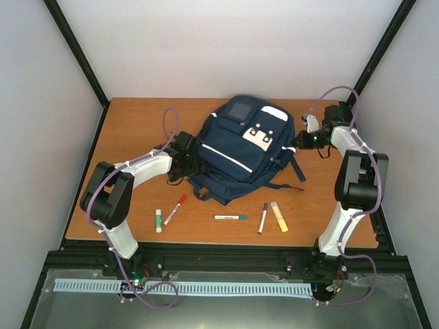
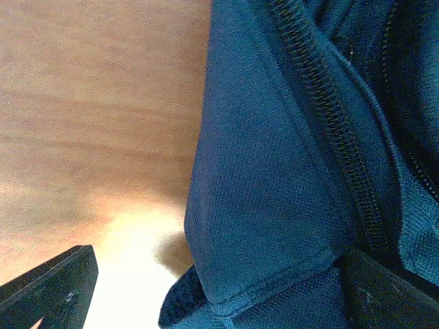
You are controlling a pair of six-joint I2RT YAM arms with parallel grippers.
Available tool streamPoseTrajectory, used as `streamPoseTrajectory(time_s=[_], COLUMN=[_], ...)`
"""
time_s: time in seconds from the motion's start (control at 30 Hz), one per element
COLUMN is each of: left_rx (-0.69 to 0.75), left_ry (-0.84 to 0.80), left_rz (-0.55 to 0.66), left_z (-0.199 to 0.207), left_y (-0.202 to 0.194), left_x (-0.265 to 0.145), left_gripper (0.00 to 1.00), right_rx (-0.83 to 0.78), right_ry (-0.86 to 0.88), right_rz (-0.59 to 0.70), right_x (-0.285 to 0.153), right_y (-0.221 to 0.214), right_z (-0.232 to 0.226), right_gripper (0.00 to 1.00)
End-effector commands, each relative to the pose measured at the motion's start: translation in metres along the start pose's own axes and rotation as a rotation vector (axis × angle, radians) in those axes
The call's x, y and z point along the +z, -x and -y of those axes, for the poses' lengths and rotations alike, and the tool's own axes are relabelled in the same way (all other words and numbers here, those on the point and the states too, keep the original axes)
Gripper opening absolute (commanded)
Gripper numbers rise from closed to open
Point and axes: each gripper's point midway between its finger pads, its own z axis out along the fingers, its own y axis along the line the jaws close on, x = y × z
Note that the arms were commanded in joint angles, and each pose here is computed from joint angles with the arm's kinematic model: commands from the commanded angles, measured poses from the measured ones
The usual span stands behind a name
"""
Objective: Pack the student bag
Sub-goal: Adjust the student bag at the center of the board.
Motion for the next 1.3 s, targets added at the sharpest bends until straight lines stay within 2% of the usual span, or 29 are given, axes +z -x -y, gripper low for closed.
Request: streamPoseTrajectory(time_s=[0.0,0.1,0.13,0.23,0.3,0.43,0.53,0.67,0.7,0.73,0.8,0.87,1.0,1.13,1.17,1.27], left_rx=[0.029,0.058,0.080,0.127,0.144,0.168,0.203,0.276,0.315,0.373,0.497,0.572,0.709,0.885,0.940,1.053], left_ry=[-0.209,-0.266,-0.292,-0.317,-0.316,-0.231,-0.204,-0.305,-0.355,-0.443,-0.615,-0.649,-0.534,-0.444,-0.433,-0.358], left_rz=[0.064,0.058,0.045,0.039,0.088,0.226,0.234,0.253,0.249,0.238,0.227,0.224,0.113,0.033,-0.004,-0.031], left_z=[0.059,0.078,0.085,0.091,0.089,0.071,0.062,0.074,0.081,0.093,0.114,0.122,0.115,0.112,0.114,0.116], left_y=[0.034,0.042,0.042,0.042,0.048,0.067,0.063,0.051,0.044,0.033,0.002,-0.021,-0.063,-0.110,-0.126,-0.147], left_x=[0.003,0.008,0.009,0.004,-0.014,-0.067,-0.096,-0.126,-0.134,-0.145,-0.164,-0.174,-0.158,-0.131,-0.122,-0.104], left_gripper=[1.00,1.00,1.00,1.00,1.00,1.00,1.00,1.00,1.00,1.00,1.00,0.97,0.79,0.64,0.56,0.50], right_rx=[-0.055,-0.068,-0.073,-0.086,-0.107,-0.210,-0.269,-0.316,-0.316,-0.312,-0.314,-0.317,-0.370,-0.344,-0.340,-0.343], right_ry=[0.030,0.036,0.040,0.064,0.057,-0.014,-0.039,-0.025,-0.022,-0.024,-0.034,-0.020,0.092,0.217,0.228,0.164], right_rz=[-0.015,-0.012,-0.006,0.035,0.074,0.181,0.258,0.332,0.342,0.356,0.400,0.448,0.436,0.415,0.407,0.388], right_x=[-0.026,-0.036,-0.039,-0.056,-0.071,-0.114,-0.142,-0.169,-0.172,-0.176,-0.177,-0.173,-0.162,-0.155,-0.153,-0.149], right_y=[-0.031,-0.044,-0.047,-0.049,-0.048,-0.037,-0.029,-0.022,-0.021,-0.020,-0.022,-0.032,-0.055,-0.059,-0.061,-0.060], right_z=[-0.023,-0.027,-0.029,-0.037,-0.045,-0.067,-0.087,-0.112,-0.115,-0.118,-0.118,-0.121,-0.137,-0.149,-0.148,-0.136], right_gripper=[0.03,0.04,0.09,0.33,0.46,0.63,0.70,0.78,0.96,1.00,1.00,1.00,1.00,1.00,1.00,1.00])
